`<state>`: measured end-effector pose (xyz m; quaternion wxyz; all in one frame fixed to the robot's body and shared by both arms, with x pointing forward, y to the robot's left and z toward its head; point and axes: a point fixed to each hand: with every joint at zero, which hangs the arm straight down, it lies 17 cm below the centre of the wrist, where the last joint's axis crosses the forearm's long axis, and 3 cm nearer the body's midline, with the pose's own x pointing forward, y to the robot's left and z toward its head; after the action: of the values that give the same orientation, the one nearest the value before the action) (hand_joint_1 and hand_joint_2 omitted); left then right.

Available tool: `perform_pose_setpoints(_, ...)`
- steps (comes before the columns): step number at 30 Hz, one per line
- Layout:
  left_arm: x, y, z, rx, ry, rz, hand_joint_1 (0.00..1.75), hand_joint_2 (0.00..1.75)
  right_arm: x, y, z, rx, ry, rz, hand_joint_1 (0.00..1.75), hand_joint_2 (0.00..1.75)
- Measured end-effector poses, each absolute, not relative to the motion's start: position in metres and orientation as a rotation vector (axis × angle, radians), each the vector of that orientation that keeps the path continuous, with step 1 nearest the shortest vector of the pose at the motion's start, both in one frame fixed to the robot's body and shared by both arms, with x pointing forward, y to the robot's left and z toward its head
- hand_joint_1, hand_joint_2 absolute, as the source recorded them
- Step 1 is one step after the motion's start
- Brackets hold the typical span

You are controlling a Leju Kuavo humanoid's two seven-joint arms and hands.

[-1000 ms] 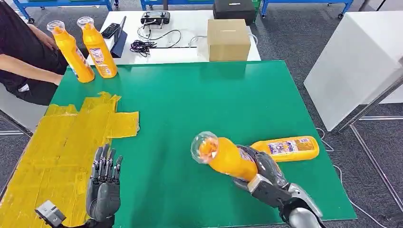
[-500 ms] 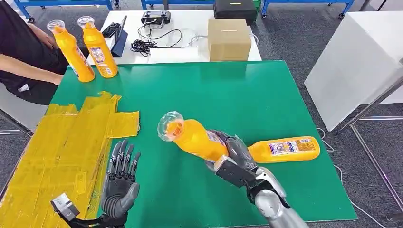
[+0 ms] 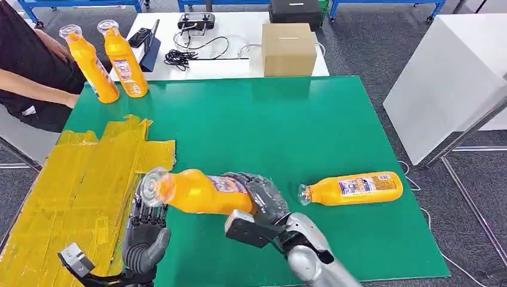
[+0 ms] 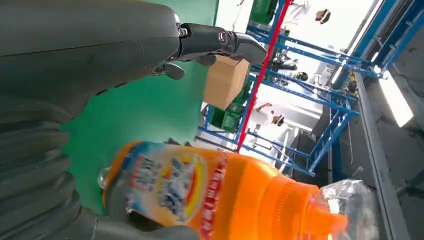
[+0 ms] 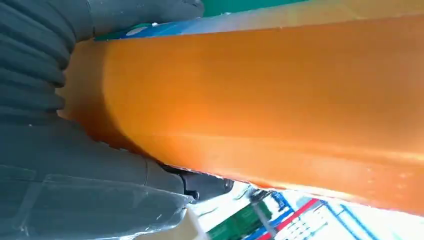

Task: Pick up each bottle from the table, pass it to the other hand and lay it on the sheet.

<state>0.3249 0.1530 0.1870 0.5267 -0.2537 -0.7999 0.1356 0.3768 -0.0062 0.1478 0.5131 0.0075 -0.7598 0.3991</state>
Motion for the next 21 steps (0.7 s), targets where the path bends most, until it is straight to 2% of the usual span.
perform_pose_setpoints(10, 0.326, 0.158, 0.205, -0.61, -1.96, 0.333, 0.0, 1.75, 0.368, 0.032, 0.157, -0.013, -1.855, 1.004, 1.75, 1.75)
perform_pose_setpoints(21, 0.326, 0.159, 0.209, -0.611, -1.969, 0.334, 0.0, 1.75, 0.366, 0.039, 0.157, -0.002, -1.851, 1.007, 1.75, 1.75)
